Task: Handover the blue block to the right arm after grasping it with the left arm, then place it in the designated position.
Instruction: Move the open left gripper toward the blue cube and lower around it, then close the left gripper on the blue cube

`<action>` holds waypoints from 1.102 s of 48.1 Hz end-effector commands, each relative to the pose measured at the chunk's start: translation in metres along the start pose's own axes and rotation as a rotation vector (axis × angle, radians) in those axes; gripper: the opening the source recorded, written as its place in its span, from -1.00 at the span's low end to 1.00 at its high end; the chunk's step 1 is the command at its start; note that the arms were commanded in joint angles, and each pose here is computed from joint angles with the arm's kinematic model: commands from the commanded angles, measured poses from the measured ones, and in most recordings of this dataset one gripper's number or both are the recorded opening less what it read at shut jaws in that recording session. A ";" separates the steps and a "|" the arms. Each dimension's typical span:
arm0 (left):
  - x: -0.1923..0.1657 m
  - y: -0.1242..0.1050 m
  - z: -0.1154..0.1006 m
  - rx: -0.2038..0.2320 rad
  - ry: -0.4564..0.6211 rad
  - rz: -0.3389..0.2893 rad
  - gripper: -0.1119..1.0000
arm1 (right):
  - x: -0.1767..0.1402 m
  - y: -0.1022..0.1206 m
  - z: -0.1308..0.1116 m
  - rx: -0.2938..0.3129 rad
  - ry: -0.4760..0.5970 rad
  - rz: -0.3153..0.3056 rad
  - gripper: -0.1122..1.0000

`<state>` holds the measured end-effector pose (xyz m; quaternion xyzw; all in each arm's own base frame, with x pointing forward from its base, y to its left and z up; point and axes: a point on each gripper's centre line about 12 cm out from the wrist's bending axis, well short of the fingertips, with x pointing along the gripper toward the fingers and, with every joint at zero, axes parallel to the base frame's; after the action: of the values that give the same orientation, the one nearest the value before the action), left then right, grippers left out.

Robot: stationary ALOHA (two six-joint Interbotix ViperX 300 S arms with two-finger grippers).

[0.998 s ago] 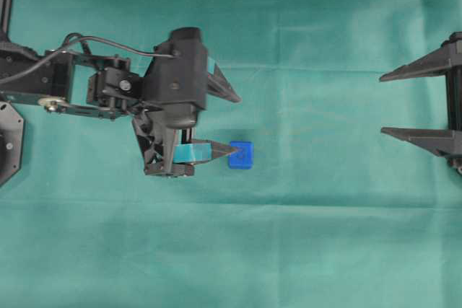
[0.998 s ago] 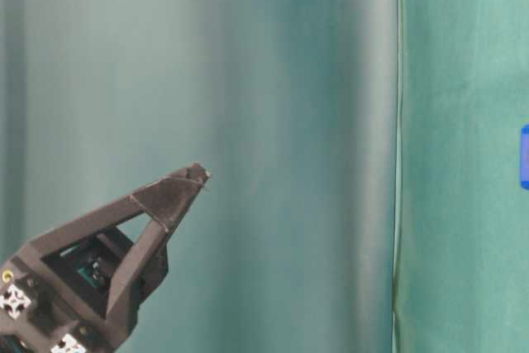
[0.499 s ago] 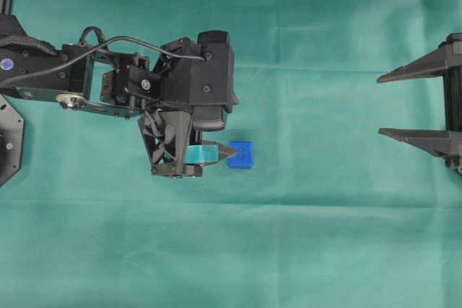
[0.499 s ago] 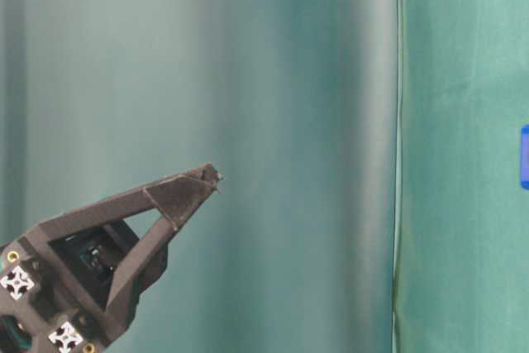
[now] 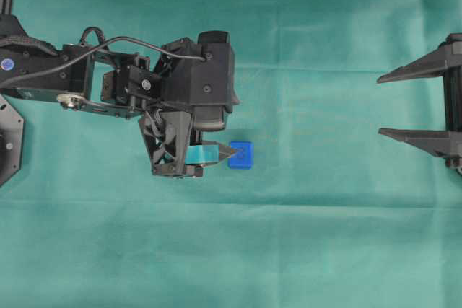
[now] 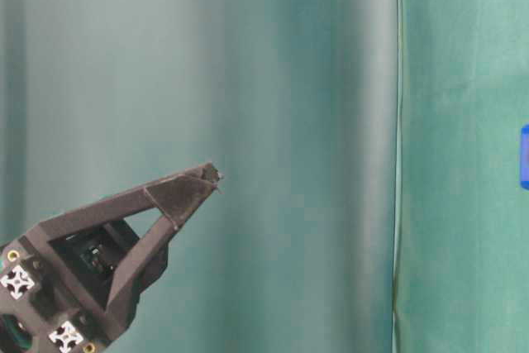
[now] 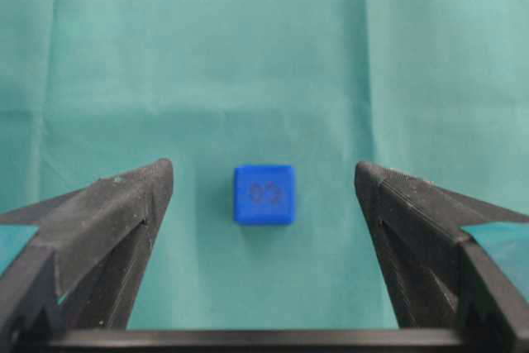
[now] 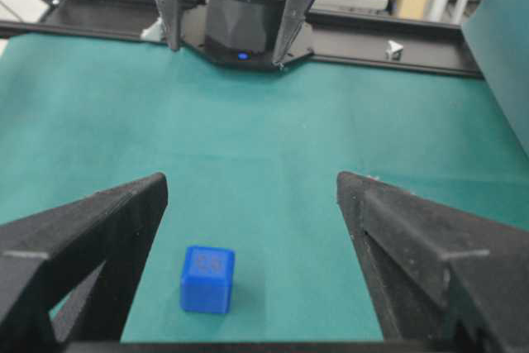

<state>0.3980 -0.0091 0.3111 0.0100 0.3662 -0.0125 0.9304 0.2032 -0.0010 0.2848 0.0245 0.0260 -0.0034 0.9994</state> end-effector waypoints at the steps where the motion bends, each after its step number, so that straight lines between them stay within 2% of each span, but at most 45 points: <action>1: -0.010 -0.001 0.011 0.003 -0.041 -0.001 1.00 | 0.002 0.000 0.011 0.002 -0.026 0.000 0.88; 29: -0.003 -0.001 0.006 0.002 -0.034 -0.001 1.00 | 0.003 0.000 0.011 0.002 -0.026 0.000 0.88; 36: 0.005 -0.001 -0.001 -0.016 -0.028 0.000 1.00 | 0.003 0.000 0.011 0.002 -0.026 0.000 0.88; 53: 0.031 -0.003 -0.027 -0.029 -0.041 -0.006 1.00 | 0.005 0.000 0.009 0.002 -0.014 -0.001 0.88</action>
<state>0.4002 -0.0097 0.2667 -0.0041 0.3642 -0.0077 0.9313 0.2049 -0.0010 0.2826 0.0246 0.0314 -0.0035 0.9992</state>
